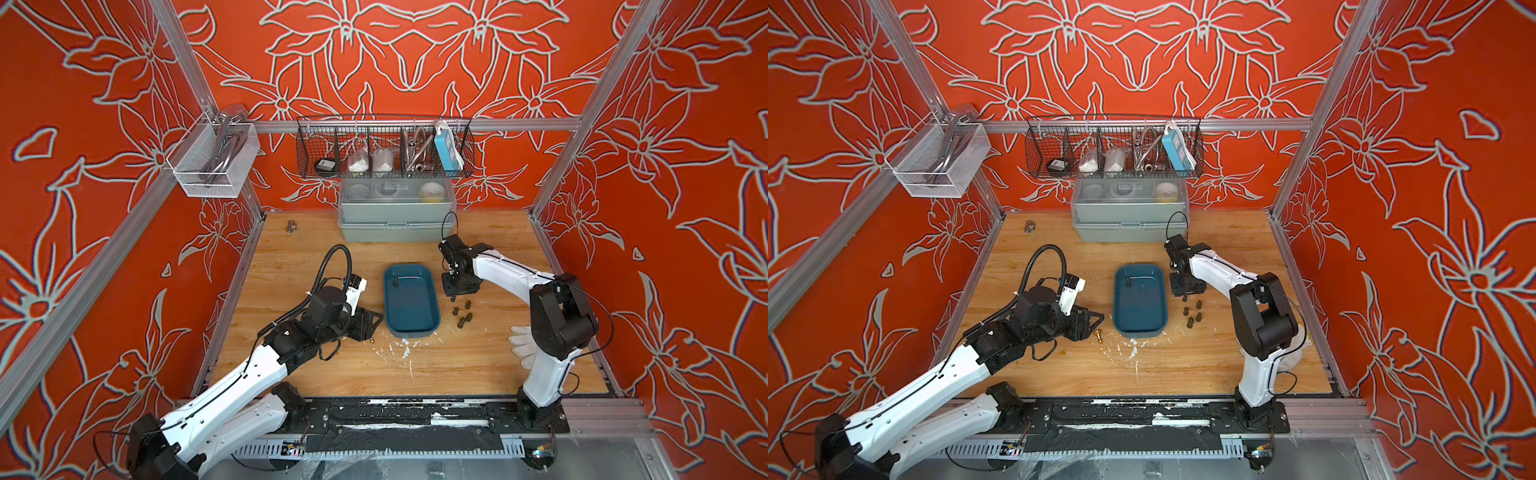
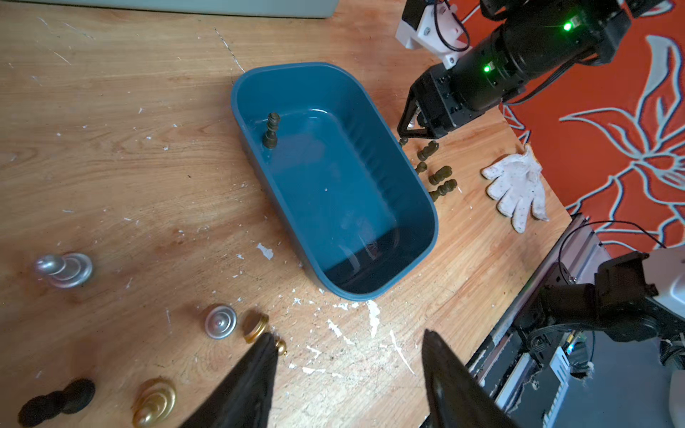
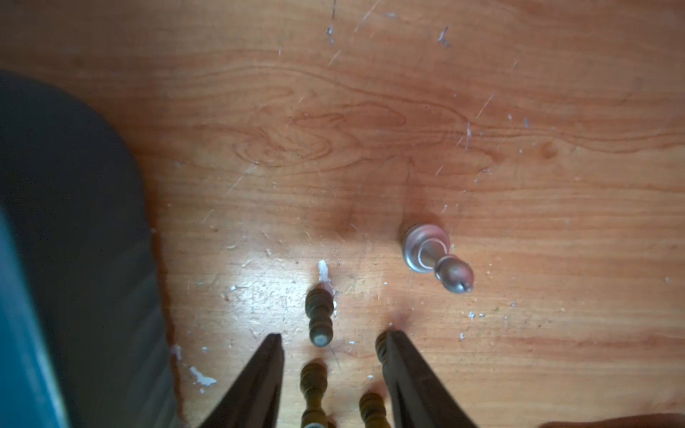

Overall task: Put the chess pieces into the storage box
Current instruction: Pick up the chess piece at the center of the board.

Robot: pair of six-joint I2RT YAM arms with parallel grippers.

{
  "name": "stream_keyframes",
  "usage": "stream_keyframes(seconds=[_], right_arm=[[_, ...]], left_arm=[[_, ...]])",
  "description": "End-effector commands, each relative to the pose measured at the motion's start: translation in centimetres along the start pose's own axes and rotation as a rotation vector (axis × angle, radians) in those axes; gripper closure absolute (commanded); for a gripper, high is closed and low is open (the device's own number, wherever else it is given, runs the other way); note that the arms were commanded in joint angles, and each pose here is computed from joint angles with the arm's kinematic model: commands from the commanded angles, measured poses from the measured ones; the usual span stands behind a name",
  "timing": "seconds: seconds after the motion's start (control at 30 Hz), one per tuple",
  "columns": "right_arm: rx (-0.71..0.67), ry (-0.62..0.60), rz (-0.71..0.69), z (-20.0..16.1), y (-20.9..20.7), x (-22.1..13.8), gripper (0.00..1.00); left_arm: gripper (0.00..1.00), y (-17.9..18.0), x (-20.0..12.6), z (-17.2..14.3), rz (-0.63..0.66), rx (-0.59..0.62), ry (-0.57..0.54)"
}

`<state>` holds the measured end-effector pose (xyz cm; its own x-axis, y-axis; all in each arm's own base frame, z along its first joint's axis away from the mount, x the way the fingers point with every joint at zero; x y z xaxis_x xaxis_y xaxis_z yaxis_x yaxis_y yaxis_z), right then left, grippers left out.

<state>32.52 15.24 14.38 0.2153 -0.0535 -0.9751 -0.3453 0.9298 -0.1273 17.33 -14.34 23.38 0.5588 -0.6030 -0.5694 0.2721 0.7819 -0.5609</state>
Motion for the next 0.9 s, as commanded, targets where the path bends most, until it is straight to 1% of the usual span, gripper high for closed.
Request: stream_keyframes(seconds=[0.0,0.27,0.37,0.5,0.87], right_arm=[[0.0,0.009,0.001,0.5,0.1,0.4,0.57],[0.004,0.025,0.02,0.4,0.1,1.5,0.65],[0.006,0.017,0.026,0.5,0.1,1.5,0.7],[0.004,0.025,0.029,0.6,0.1,2.0,0.72],[0.013,0.045,0.025,0.4,0.1,2.7,0.72]], left_arm=[[0.38,-0.6,0.1,0.6,-0.038,0.018,-0.028],[0.38,-0.6,0.6,0.6,-0.037,0.014,-0.01],[0.38,-0.6,0.6,0.6,-0.029,0.01,-0.015],[0.38,-0.5,0.7,0.6,-0.021,0.007,-0.015],[0.38,-0.3,0.9,0.5,-0.015,0.001,-0.005]])
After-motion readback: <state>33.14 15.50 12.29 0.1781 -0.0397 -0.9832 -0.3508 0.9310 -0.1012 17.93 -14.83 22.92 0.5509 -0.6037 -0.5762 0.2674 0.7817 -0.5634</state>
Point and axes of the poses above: each gripper's point midway between its finger pads, its own x axis out along the fingers, its own y axis along the line the jaws close on, z = x × y, the point moved 9 cm from there along -x, back along the fingers, and after that the axes turned 13 degrees about -x, right-handed, at the moved point
